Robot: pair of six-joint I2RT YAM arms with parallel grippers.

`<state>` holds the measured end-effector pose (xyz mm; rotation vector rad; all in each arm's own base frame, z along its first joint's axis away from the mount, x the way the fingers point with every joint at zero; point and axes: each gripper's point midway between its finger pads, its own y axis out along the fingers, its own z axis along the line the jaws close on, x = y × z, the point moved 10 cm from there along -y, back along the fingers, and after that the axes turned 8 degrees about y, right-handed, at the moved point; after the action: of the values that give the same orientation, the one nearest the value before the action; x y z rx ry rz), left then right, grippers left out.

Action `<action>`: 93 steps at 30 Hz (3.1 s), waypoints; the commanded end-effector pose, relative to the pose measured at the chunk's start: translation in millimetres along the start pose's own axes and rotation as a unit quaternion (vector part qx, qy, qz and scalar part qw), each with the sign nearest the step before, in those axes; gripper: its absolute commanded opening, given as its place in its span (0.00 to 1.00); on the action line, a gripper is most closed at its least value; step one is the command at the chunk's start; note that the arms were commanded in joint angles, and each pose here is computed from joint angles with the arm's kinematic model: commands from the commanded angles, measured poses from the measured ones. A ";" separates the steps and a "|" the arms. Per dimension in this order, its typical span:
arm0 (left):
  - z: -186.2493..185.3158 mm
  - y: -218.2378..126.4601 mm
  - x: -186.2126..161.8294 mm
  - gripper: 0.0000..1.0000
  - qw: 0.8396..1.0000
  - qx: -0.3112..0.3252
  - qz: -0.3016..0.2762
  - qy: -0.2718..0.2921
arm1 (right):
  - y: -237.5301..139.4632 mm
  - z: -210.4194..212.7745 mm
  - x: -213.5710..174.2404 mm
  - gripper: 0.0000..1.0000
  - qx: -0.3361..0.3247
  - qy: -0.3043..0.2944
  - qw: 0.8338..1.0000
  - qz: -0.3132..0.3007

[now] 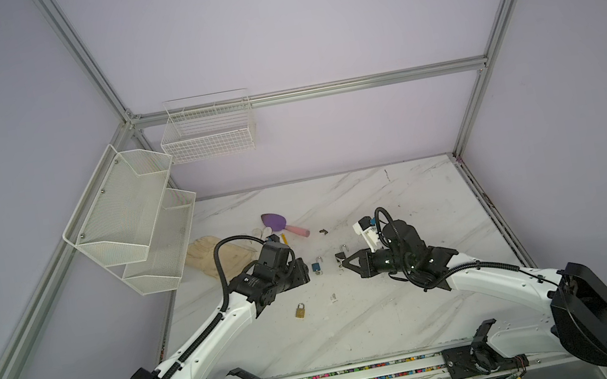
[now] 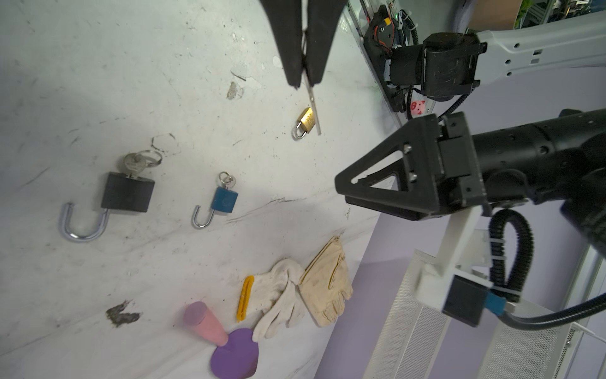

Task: Unlock with the key
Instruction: 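Open the left gripper and lower it away while the right gripper holds the key, then lower the open left gripper over the small brass padlock and close on it, then lift the brass padlock with the left gripper toward the key in the right gripper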

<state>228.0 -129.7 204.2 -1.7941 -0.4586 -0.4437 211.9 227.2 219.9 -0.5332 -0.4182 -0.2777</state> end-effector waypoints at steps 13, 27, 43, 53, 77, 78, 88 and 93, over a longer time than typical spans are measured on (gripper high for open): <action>7.5 46.1 -51.5 0.61 0.993 0.051 0.111 -0.002 | 8.6 -9.0 -1.6 0.00 0.004 0.011 1.000 -0.014; -0.2 51.0 -70.3 0.58 0.989 0.082 0.122 0.017 | 10.2 -8.0 -3.5 0.00 0.018 -0.001 1.000 0.000; -4.0 50.6 -80.7 0.53 0.986 0.100 0.129 0.027 | 11.7 -9.0 -4.6 0.00 0.020 -0.003 1.000 0.007; -6.2 59.9 -86.0 0.41 0.981 0.129 0.143 0.039 | 11.8 -10.0 -6.3 0.00 0.024 -0.003 1.000 0.007; -11.6 36.4 -74.2 0.12 0.989 0.118 0.087 -0.019 | 3.4 -3.7 1.1 0.00 -0.005 -0.012 1.000 -0.012; -13.3 32.2 -70.5 0.09 0.990 0.113 0.073 -0.033 | 1.7 -3.1 1.9 0.00 -0.011 -0.016 1.000 -0.015; -41.3 -6.4 -27.6 0.00 0.978 -0.038 -0.065 -0.195 | -11.8 12.3 5.2 0.00 -0.077 -0.039 0.995 -0.042; -52.2 -20.9 -10.0 0.00 0.953 -0.101 -0.111 -0.265 | -3.1 30.9 -2.9 0.00 -0.098 -0.048 0.993 -0.045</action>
<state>193.6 -166.0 194.0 -1.9213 -0.8200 -0.1782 201.6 237.2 239.7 -0.6617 -0.5051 -0.3472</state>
